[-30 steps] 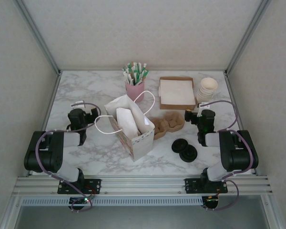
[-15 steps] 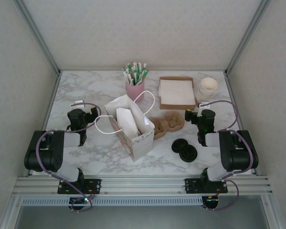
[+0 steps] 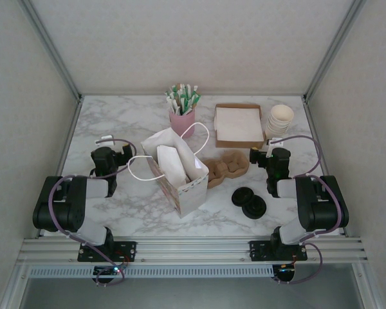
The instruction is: Pack the takeout coffee
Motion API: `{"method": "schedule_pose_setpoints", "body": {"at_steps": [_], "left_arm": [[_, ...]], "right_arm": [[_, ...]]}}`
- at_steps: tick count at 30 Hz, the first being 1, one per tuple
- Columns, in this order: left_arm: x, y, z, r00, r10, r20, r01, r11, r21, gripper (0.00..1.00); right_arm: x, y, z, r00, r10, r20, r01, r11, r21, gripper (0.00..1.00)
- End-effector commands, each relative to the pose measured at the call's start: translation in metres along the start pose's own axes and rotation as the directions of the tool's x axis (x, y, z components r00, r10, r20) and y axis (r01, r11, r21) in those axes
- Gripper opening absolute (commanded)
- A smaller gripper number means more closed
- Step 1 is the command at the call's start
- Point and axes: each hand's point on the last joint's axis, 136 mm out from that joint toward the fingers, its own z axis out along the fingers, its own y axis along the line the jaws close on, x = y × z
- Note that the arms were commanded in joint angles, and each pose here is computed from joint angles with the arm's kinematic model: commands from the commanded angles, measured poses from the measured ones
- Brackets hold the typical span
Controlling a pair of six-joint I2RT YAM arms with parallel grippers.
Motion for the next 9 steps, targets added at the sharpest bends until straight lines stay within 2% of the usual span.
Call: {"method": "schedule_pose_setpoints", "body": {"at_steps": [1, 9], "left_arm": [[-0.006, -0.0017, -0.0004, 1.0, 0.007, 0.029, -0.007, 1.0, 0.001, 1.0], [-0.0054, -0.0018, -0.0002, 1.0, 0.006, 0.027, -0.006, 1.0, 0.001, 1.0]], "right_arm": [[-0.0046, -0.002, 0.001, 1.0, 0.009, 0.021, -0.009, 1.0, 0.01, 0.99], [-0.0049, -0.0019, 0.0006, 1.0, 0.009, 0.024, -0.009, 1.0, 0.008, 0.99]]}}
